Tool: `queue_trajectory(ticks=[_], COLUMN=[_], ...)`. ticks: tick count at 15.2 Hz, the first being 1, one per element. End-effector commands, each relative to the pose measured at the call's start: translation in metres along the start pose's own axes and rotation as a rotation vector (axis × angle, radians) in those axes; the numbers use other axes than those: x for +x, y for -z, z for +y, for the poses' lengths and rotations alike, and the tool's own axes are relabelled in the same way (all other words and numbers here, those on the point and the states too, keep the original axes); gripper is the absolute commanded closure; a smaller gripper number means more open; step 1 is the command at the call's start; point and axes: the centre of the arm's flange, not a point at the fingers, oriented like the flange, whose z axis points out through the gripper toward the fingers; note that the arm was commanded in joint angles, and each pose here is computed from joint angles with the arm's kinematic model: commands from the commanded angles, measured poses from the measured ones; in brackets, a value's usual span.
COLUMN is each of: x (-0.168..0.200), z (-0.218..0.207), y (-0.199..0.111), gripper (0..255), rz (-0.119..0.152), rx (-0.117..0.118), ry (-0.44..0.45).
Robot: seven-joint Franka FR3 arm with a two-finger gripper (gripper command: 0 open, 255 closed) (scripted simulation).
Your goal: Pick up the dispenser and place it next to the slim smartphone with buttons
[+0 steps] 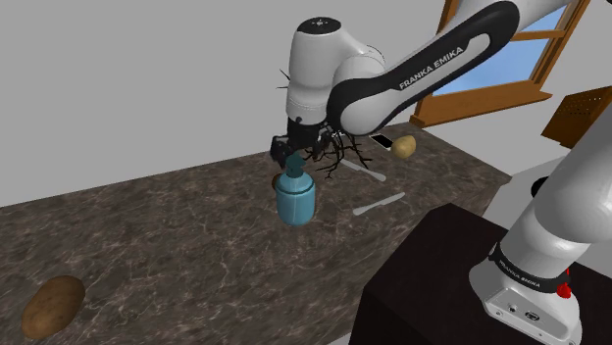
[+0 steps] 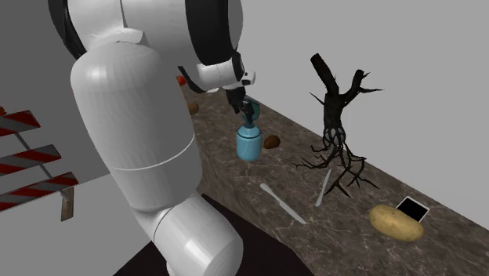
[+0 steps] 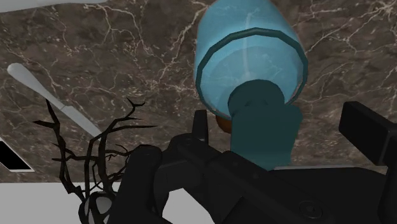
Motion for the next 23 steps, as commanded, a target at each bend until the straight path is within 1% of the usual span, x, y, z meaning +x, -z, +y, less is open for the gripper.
queue_trajectory(ticks=[1, 9, 10, 19, 23], x=[0.000, 0.000, 0.000, 0.000, 0.007], z=[0.000, 0.000, 0.000, 0.000, 0.001], y=[-0.014, -0.014, -0.014, -0.014, 0.006], gripper=[0, 0, 255, 255, 255], rz=[0.000, 0.000, 0.000, 0.000, 0.000], rx=[0.001, 0.001, 0.001, 0.001, 0.001], ry=[0.000, 0.000, 0.000, 0.000, 0.000])
